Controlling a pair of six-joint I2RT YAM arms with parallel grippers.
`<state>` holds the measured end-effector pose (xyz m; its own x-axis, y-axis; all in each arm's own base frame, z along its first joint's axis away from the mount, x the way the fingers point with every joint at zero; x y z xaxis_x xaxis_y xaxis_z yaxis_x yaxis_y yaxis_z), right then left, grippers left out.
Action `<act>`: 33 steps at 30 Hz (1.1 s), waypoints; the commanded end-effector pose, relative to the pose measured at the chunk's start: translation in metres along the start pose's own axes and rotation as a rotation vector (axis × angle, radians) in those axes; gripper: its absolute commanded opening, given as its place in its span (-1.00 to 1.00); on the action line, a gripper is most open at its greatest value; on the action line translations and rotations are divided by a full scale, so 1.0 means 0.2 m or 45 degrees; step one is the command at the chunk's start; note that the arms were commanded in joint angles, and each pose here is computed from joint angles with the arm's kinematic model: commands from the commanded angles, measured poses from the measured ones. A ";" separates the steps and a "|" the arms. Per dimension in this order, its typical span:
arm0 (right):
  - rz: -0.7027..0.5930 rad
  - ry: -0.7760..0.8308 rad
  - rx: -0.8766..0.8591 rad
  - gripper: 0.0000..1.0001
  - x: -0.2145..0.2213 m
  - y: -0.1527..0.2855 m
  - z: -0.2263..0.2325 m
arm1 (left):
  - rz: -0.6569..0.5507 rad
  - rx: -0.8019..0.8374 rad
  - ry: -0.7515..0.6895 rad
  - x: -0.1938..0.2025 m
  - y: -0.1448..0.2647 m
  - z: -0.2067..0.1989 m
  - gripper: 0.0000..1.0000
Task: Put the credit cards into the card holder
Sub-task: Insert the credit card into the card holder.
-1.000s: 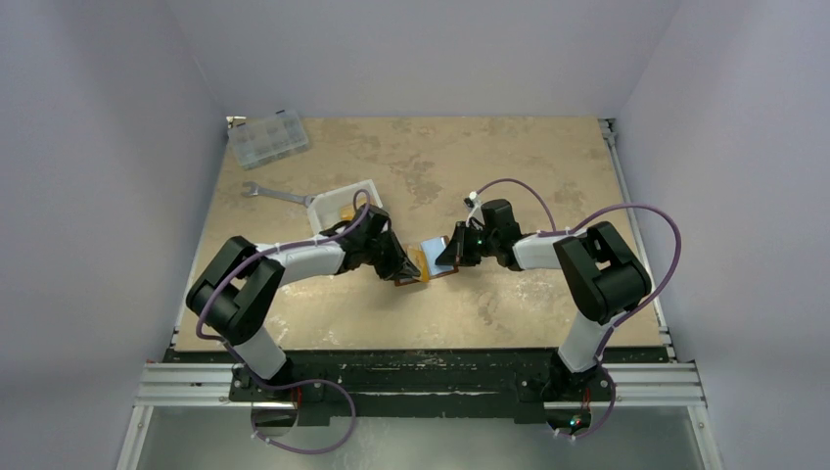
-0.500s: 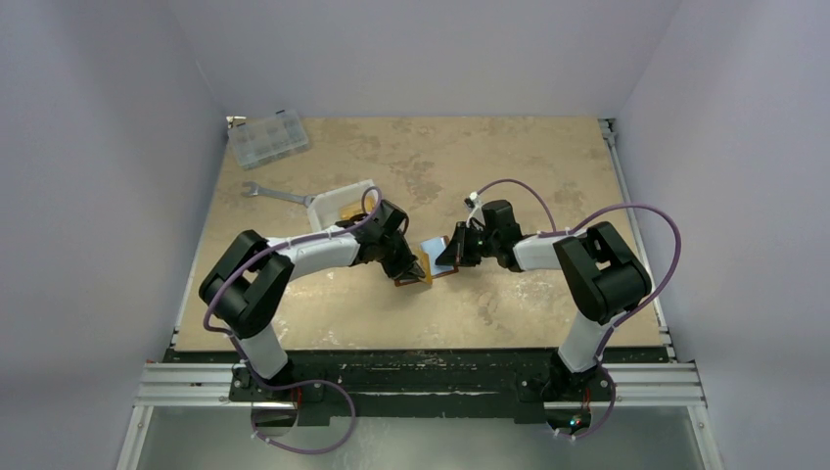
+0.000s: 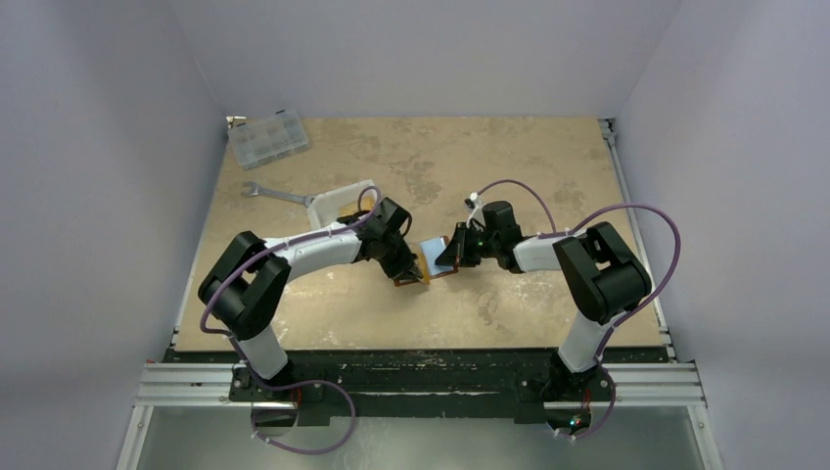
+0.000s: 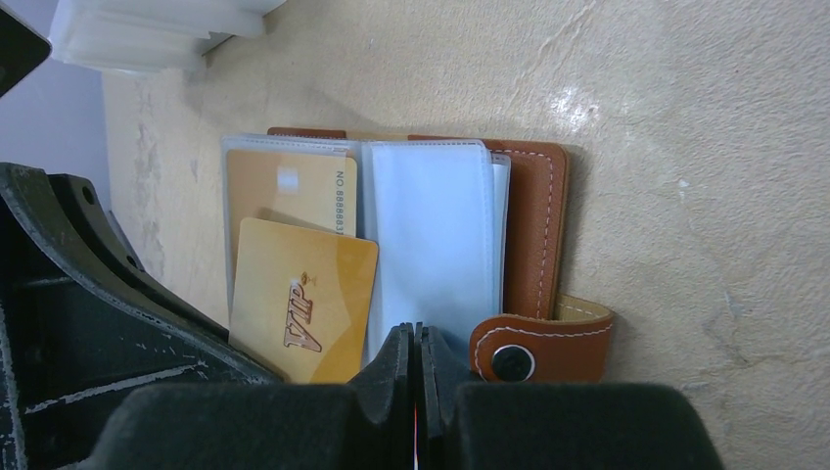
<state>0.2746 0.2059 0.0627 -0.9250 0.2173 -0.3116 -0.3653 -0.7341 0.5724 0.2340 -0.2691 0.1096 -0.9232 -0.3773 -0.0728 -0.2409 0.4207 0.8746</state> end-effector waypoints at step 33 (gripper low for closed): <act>0.036 -0.025 0.049 -1.00 0.05 0.00 -0.07 | -0.012 -0.180 0.024 -0.05 -0.10 0.09 -1.00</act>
<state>0.2740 0.2062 0.0626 -0.9246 0.2154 -0.3141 -0.3645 -0.7395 0.5659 0.2438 -0.2773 0.1055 -0.9185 -0.3939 -0.0355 -0.2002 0.3856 0.9007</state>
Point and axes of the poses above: each gripper's point midway between its finger pads, its own y axis back along the fingers, its own z axis along the line the jaws close on, x = y × z, the point moved 7 cm from there along y, back along the fingers, and after that the axes turned 8 degrees about -y, right-handed, at the moved point
